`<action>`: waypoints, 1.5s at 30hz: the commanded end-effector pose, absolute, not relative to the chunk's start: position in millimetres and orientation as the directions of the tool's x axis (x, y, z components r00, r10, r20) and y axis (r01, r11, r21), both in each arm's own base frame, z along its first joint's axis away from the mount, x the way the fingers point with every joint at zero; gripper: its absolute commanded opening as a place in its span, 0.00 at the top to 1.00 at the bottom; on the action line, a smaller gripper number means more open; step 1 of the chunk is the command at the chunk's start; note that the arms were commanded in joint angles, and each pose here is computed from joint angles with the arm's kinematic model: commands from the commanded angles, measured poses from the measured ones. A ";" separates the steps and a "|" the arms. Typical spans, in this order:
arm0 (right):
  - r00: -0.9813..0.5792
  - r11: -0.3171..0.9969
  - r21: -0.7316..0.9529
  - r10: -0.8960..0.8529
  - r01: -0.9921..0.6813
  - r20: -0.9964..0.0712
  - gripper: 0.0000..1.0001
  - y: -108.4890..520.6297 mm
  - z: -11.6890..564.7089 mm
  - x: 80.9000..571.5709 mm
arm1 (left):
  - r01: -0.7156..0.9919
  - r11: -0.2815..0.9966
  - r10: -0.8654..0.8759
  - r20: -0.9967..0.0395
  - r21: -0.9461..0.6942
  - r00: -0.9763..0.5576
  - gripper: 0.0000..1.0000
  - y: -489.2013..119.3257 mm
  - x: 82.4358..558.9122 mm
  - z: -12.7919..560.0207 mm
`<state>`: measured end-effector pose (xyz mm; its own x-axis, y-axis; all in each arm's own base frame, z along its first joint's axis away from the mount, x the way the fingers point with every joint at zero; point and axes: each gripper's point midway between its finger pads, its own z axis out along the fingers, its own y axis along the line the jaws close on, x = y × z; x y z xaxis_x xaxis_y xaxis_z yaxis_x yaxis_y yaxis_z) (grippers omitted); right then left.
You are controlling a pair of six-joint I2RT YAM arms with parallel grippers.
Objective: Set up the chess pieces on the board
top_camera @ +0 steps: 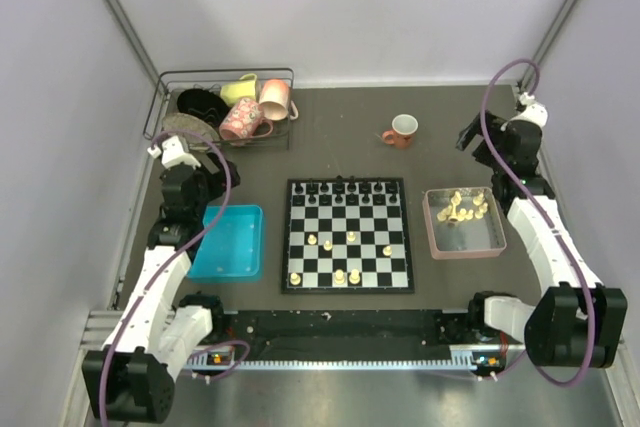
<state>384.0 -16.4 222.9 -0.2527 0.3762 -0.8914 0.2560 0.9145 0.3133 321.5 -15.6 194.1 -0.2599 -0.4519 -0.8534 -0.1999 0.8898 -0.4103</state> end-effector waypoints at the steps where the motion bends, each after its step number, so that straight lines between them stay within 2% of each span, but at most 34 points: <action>1: -0.442 0.861 0.484 0.500 0.157 -0.745 0.01 27.4 200.1 362.3 | -0.147 0.881 -0.474 -0.832 -0.450 -0.290 0.01 -29.1 321.5 212.4; 7: -0.457 0.866 0.494 0.471 0.076 -0.755 0.01 38.9 208.4 352.3 | -0.036 0.891 -0.444 -0.853 -0.453 -0.274 0.02 -42.5 311.9 224.1; 11: -0.486 0.872 0.489 0.439 0.027 -0.756 0.01 55.0 217.6 339.1 | 0.022 0.889 -0.429 -0.851 -0.457 -0.302 0.07 -53.2 307.9 228.9; 15: -0.519 0.904 0.424 0.334 -0.060 -0.786 0.01 88.1 228.1 316.2 | 0.088 0.875 -0.417 -0.833 -0.476 -0.363 0.15 -75.5 297.1 227.8; 20: -0.573 0.914 0.366 0.208 -0.173 -0.793 0.02 136.0 223.8 272.7 | 0.082 0.916 -0.334 -0.858 -0.393 -0.390 0.17 -97.0 272.4 218.8; 31: -0.699 0.905 0.352 0.092 -0.237 -0.709 0.13 175.8 160.4 199.7 | 0.268 0.877 -0.194 -0.803 -0.400 -0.563 0.28 -161.6 213.3 155.1; 33: -0.726 0.917 0.320 0.050 -0.238 -0.685 0.19 178.0 139.8 191.7 | 0.294 0.864 -0.183 -0.799 -0.409 -0.573 0.30 -170.3 206.1 151.3; 36: -0.751 0.937 0.285 0.039 -0.202 -0.659 0.27 172.3 114.7 186.1 | 0.323 0.849 -0.174 -0.797 -0.419 -0.579 0.33 -178.3 200.0 144.4; 38: -0.757 0.940 0.283 0.044 -0.189 -0.652 0.28 169.4 101.2 183.9 | 0.343 0.841 -0.158 -0.796 -0.419 -0.584 0.33 -181.2 196.7 138.7; 40: -0.759 0.938 0.287 0.043 -0.193 -0.650 0.28 169.4 97.1 182.4 | 0.372 0.832 -0.138 -0.802 -0.413 -0.581 0.34 -184.3 195.2 135.7; 45: -0.749 0.924 0.315 0.049 -0.218 -0.661 0.37 175.8 98.3 183.3 | 0.469 0.799 -0.064 -0.828 -0.377 -0.557 0.35 -191.2 188.3 129.6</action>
<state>171.7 162.1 79.3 -0.7961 -0.0028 -0.6052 -0.2005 0.9447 0.2594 187.4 -179.4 117.3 -0.6218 -0.0871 -0.7783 0.3672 0.8453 -0.3880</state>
